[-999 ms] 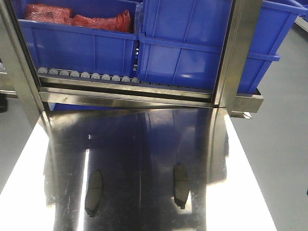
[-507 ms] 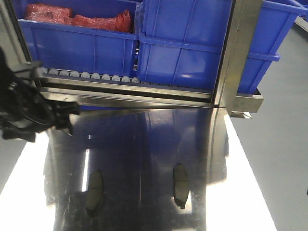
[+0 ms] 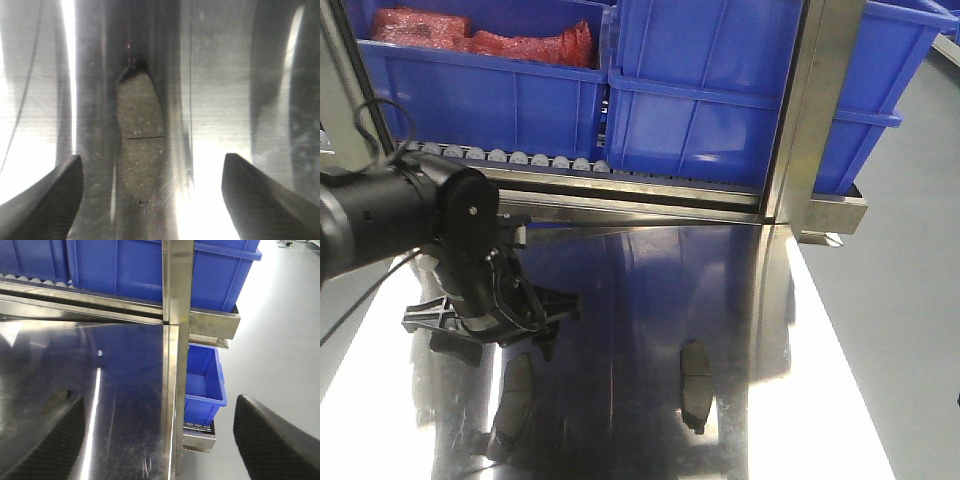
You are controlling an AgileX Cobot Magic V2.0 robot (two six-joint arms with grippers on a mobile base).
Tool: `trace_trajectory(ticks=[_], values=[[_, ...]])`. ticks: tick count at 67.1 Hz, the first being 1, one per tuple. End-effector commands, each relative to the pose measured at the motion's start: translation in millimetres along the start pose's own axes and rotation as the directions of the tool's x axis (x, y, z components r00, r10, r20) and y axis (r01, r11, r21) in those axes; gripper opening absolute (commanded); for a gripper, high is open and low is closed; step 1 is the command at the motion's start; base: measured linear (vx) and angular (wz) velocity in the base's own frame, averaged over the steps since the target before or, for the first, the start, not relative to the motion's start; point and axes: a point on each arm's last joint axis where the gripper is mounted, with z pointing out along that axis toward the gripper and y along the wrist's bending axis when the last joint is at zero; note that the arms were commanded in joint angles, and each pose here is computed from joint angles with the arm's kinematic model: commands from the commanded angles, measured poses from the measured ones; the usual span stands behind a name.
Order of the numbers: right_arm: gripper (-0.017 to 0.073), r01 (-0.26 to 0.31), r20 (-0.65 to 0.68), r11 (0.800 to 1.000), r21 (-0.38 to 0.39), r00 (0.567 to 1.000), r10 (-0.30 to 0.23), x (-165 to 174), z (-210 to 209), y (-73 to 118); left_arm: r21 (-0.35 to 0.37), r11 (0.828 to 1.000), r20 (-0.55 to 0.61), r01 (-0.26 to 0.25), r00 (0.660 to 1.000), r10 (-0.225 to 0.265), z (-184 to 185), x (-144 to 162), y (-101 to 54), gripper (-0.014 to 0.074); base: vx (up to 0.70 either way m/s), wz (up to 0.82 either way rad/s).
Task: Move and align brake pads A on conveyor
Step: 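Lower the open left gripper over the nearer-left brake pad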
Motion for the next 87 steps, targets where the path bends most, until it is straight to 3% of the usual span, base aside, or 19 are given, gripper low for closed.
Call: trace_trajectory(ticks=[1,51,87], values=[[0.0576,0.004,0.096,1.0,0.007,0.995,-0.004,-15,-3,-0.5,0.037,0.999,0.043,0.008,0.999,-0.009,-14,-3,-5.1,0.0535,0.0,0.0],[0.0576,0.004,0.096,1.0,0.007,0.995,-0.004,-15,-3,-0.5,-0.002,1.0,-0.064,0.028,0.998,-0.028,30,-9,-10.2,0.0535,0.0,0.0],[0.0576,0.004,0.096,1.0,0.007,0.995,-0.004,-15,-3,-0.5,0.018,0.999,-0.04,0.032,0.999,-0.031,35,-13,-12.8,0.0535,0.0,0.0]])
